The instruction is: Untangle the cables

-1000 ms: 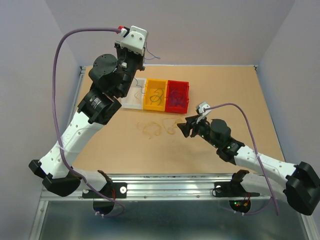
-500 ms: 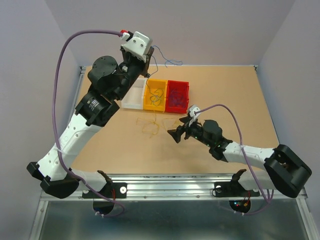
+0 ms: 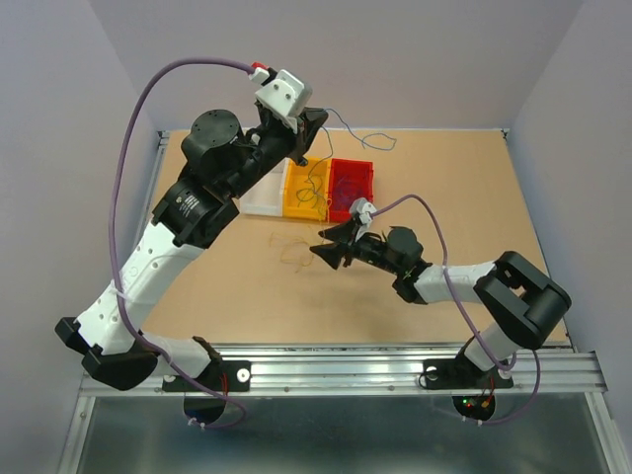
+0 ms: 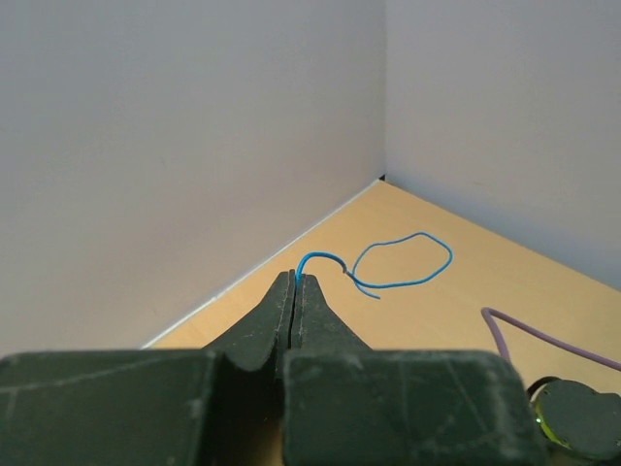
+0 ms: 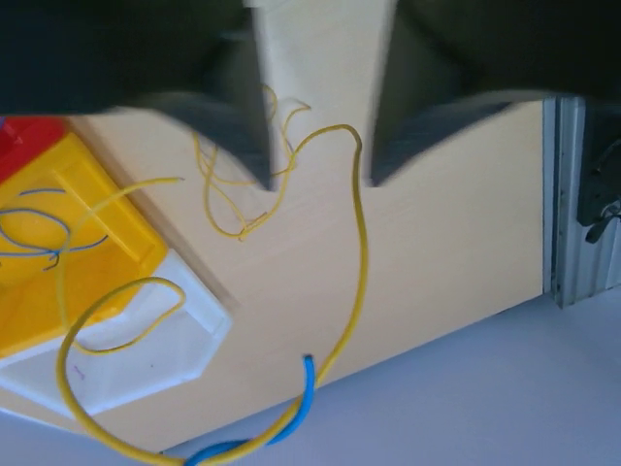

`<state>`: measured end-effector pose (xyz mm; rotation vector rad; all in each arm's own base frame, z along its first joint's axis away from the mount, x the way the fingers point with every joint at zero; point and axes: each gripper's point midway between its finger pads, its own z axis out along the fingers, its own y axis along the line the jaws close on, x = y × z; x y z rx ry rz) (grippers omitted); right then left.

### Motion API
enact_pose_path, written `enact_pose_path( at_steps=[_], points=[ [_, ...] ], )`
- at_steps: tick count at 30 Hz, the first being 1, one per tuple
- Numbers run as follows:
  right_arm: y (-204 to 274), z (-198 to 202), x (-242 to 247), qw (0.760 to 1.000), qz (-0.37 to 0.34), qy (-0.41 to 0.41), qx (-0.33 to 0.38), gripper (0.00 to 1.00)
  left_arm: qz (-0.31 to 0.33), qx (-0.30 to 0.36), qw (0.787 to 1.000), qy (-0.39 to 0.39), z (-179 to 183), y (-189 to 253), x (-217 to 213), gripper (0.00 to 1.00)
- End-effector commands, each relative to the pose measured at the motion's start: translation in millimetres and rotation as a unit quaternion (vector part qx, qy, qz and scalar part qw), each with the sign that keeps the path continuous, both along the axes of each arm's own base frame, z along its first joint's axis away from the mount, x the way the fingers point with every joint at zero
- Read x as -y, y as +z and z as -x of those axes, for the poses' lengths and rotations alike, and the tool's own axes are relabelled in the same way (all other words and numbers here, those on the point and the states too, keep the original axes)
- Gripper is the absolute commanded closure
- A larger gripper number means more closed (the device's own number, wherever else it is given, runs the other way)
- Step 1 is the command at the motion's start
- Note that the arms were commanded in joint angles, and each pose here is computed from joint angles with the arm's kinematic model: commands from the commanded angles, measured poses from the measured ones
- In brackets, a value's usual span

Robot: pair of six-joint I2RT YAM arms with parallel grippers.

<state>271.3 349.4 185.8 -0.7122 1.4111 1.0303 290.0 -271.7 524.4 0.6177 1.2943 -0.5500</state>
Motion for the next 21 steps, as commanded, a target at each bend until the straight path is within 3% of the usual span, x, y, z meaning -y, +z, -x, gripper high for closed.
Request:
enact_pose_path(
  at_steps=[1, 3, 4, 12, 13, 16, 18, 21],
  points=[
    [52, -11, -12, 0.996, -0.064, 0.006, 0.063, 0.69, 0.033, 0.016, 0.999, -0.031, 16, 27, 2, 1.0],
    [50, -11, -14, 0.996, -0.067, 0.009, 0.058, 0.92, 0.036, 0.02, 0.999, -0.029, 17, 31, 0, 1.0],
    [48, -10, -15, 0.996, -0.068, 0.01, 0.052, 0.99, 0.035, 0.022, 0.999, -0.025, 16, 33, -2, 1.0],
    [43, 13, 18, 0.999, -0.039, -0.016, 0.014, 1.0, 0.031, 0.029, 0.989, 0.14, -37, 35, -47, 1.0],
    [16, 13, 24, 0.999, 0.014, -0.027, -0.033, 0.99, 0.03, 0.028, 0.988, 0.15, -44, 34, -52, 1.0],
    [18, 4, 54, 0.988, 0.043, -0.117, -0.093, 0.99, 0.031, 0.021, 0.983, 0.182, -74, 27, -77, 1.0],
    [14, -8, 88, 0.97, 0.035, -0.215, -0.111, 1.0, 0.028, 0.013, 0.978, 0.207, -93, 18, -95, 1.0],
    [26, -5, 125, 0.95, 0.008, -0.287, -0.121, 1.0, 0.02, 0.006, 0.973, 0.229, -108, -1, -104, 1.0]
  ],
)
